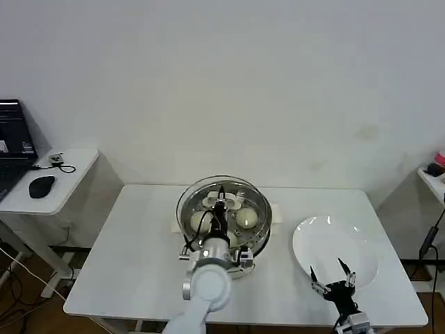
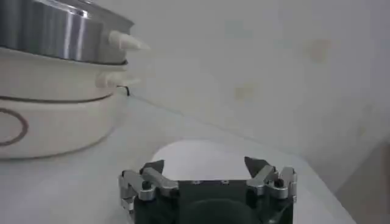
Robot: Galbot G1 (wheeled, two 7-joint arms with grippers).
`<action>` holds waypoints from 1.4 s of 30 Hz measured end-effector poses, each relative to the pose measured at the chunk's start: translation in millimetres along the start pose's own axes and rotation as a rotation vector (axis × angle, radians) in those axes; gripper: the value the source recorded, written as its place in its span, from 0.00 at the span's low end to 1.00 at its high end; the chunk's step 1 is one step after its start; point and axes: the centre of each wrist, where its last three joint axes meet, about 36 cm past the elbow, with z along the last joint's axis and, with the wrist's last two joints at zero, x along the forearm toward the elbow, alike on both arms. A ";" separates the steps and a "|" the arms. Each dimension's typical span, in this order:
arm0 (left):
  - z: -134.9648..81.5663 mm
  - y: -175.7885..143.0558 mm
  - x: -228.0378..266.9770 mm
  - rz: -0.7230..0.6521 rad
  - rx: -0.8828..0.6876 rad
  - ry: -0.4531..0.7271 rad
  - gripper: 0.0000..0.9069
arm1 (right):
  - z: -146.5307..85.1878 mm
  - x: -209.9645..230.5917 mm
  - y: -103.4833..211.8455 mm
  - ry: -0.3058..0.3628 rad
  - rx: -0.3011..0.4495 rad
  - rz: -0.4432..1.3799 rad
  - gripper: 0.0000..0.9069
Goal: Take steamed baozi put them in steamer then cover it.
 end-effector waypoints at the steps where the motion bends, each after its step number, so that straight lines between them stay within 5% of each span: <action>1: -0.8 -1.1 -0.6 0.003 -0.001 0.000 0.00 | 0.1 -0.1 0.4 0.000 0.000 -0.001 1.00; 28: -9.1 -18.0 -8.7 0.039 -0.016 -0.008 0.00 | 2.2 -0.2 7.9 0.013 0.000 -0.012 1.00; 32: -10.1 -19.0 -7.6 0.042 -0.005 -0.008 0.18 | 1.9 -0.6 9.9 0.012 0.000 -0.017 1.00; 33: -10.4 -18.9 -7.3 0.043 -0.001 -0.007 1.00 | 1.9 -0.6 10.1 0.012 0.000 -0.017 1.00; 42: -9.4 -16.3 -2.0 0.050 0.027 -0.009 1.00 | 2.0 0.3 12.7 0.015 0.002 -0.023 1.00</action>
